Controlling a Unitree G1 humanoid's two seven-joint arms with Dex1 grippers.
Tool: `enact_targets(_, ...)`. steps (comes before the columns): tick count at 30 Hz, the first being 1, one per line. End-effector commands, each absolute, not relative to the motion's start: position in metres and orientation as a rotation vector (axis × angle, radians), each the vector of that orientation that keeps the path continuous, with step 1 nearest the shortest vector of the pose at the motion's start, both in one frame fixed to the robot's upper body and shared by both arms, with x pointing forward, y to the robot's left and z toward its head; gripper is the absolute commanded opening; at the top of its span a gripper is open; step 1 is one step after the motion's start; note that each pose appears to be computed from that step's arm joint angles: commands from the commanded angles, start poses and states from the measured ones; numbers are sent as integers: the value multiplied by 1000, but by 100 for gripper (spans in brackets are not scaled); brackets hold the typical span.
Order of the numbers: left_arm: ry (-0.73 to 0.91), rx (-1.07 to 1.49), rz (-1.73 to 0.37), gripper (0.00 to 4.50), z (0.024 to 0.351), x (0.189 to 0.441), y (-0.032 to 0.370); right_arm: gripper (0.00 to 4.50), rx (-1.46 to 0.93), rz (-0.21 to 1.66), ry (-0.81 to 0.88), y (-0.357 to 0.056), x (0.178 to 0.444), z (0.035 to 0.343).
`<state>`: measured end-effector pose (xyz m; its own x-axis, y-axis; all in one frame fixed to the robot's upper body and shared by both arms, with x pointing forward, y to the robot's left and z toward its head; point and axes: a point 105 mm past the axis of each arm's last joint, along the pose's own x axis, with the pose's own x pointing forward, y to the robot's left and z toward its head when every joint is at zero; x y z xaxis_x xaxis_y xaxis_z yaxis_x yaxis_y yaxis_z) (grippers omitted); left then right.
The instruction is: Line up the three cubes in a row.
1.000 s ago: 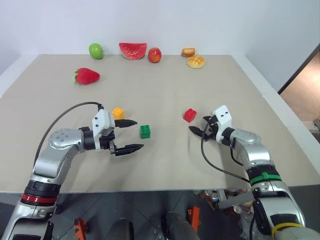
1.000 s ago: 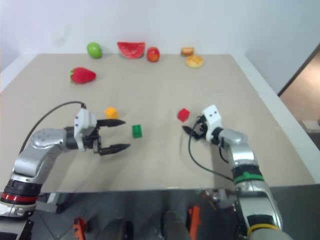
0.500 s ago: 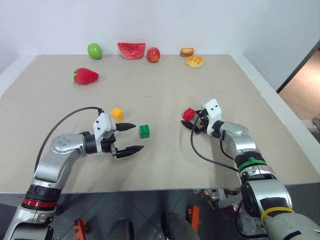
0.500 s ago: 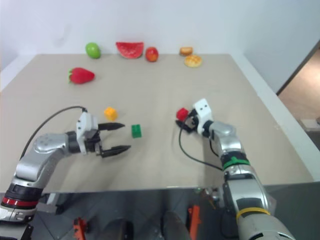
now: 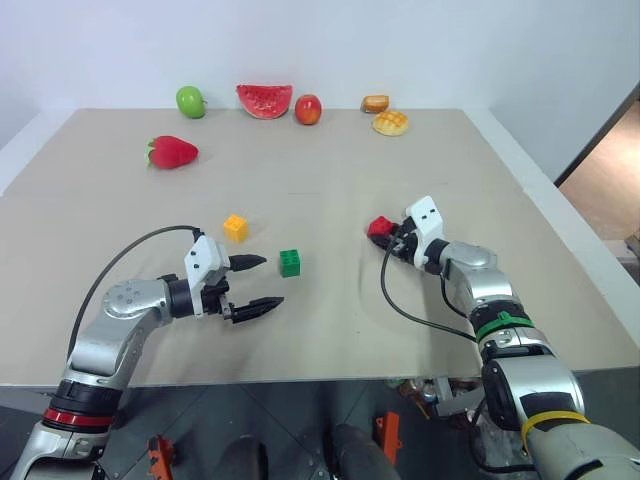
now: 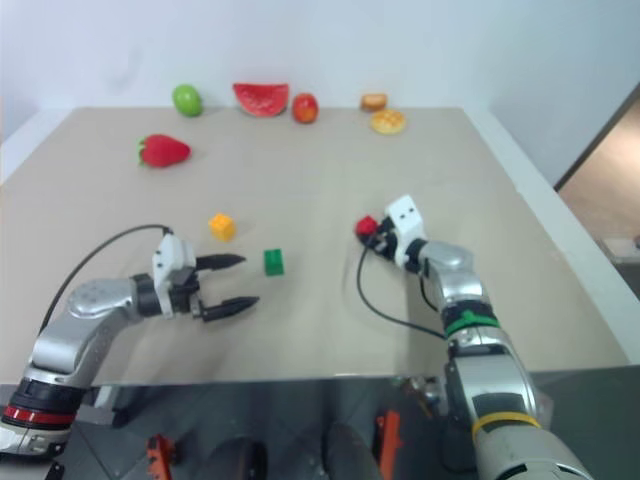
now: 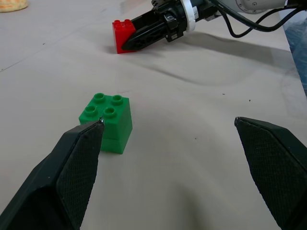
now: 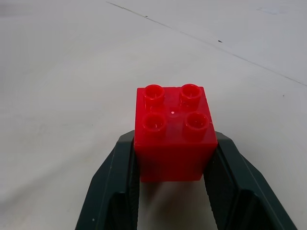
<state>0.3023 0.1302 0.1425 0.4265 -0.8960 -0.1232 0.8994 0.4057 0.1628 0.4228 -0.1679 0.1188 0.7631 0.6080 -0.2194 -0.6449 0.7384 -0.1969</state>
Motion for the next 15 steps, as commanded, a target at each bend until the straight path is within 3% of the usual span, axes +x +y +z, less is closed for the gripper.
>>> enact_targets(1,-16,229,-1098,450,158,308,143,130,-292,859,95,-168,398,136)
enact_targets(7,16,210,-1104,450,163,309,158,130,-311,1158,169,-164,331,131)
enact_targets(15,87,251,-1202,450,157,294,168,130,-398,1216,123,-148,325,126)
